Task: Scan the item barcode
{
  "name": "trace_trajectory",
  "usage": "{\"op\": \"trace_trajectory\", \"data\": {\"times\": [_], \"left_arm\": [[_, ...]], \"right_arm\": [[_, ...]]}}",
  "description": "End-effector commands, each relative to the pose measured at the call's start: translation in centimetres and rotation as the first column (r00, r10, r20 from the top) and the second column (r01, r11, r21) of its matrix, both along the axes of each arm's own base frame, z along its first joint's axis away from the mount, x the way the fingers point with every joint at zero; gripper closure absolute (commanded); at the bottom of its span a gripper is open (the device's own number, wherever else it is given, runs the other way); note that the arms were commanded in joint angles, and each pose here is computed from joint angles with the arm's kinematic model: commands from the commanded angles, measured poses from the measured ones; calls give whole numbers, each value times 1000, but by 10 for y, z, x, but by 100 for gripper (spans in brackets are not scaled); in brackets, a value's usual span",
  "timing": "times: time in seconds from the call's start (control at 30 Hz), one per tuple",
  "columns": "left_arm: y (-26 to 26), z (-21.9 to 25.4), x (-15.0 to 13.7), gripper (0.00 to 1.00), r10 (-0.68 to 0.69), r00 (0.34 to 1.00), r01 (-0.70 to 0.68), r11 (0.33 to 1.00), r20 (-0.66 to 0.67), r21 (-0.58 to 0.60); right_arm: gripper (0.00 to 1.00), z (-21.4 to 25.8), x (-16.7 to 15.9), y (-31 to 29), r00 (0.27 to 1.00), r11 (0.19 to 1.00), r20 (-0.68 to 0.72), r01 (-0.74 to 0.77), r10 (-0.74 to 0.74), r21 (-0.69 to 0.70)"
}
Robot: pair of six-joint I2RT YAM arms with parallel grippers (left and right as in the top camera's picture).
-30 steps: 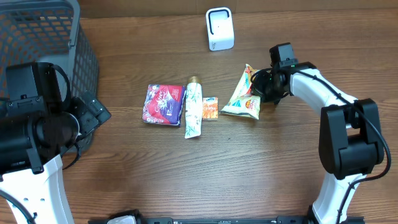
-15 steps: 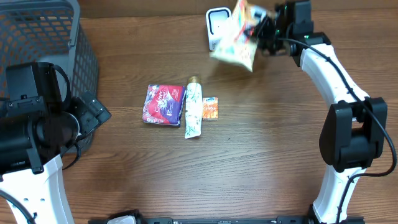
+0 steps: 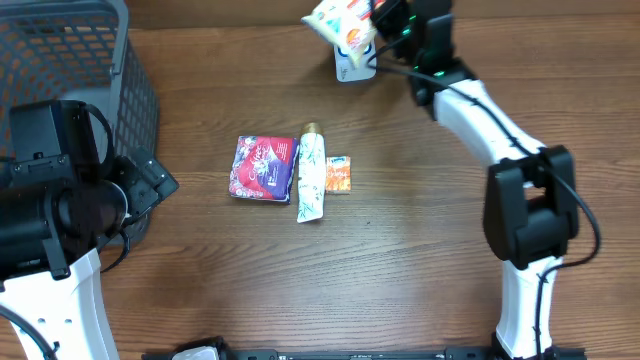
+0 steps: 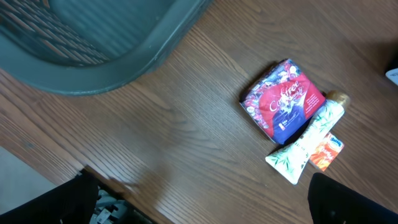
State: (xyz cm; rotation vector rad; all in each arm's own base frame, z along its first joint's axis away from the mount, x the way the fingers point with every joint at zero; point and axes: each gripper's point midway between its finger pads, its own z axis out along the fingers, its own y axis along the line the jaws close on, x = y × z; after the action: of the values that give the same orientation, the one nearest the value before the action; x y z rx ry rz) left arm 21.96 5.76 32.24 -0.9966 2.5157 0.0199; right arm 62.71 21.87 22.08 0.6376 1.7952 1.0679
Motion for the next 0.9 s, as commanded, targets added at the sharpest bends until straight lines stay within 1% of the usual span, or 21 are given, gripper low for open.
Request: {"op": "trace_trajectory", "data": {"times": [0.0, 0.17, 0.3, 0.57, 0.6, 0.7, 0.77, 0.87], "left_arm": [[3, 0, -1, 0, 23, 1000, -23, 1000, 1, 2], [3, 0, -1, 0, 23, 1000, -23, 1000, 1, 2], [3, 0, -1, 0, 23, 1000, -23, 1000, 0, 2], [3, 0, -1, 0, 23, 1000, -23, 1000, 1, 2], [3, 0, -1, 0, 23, 1000, -23, 1000, 0, 2], [3, 0, -1, 0, 23, 1000, -23, 1000, 0, 2], [3, 0, -1, 0, 23, 1000, -23, 1000, 0, 2], [3, 0, -1, 0, 23, 1000, -23, 1000, 1, 2]], "right_arm": [[96, -22, 17, -9, 993, 993, 21, 114, -114, 4], [96, -47, 20, -10, 993, 993, -12, 118, -118, -24], [96, -46, 21, -13, 994, 990, 17, 108, -107, -86], [96, -45, 24, -22, 993, 988, 26, 117, -115, -97], [96, -44, 25, -23, 994, 988, 35, 109, -106, -106], [96, -25, 26, -24, 994, 990, 109, 26, -10, -140], [96, -12, 25, -29, 990, 989, 137, -8, 28, -146], [96, 9, 24, -53, 988, 985, 156, 6, 21, -171]]}}
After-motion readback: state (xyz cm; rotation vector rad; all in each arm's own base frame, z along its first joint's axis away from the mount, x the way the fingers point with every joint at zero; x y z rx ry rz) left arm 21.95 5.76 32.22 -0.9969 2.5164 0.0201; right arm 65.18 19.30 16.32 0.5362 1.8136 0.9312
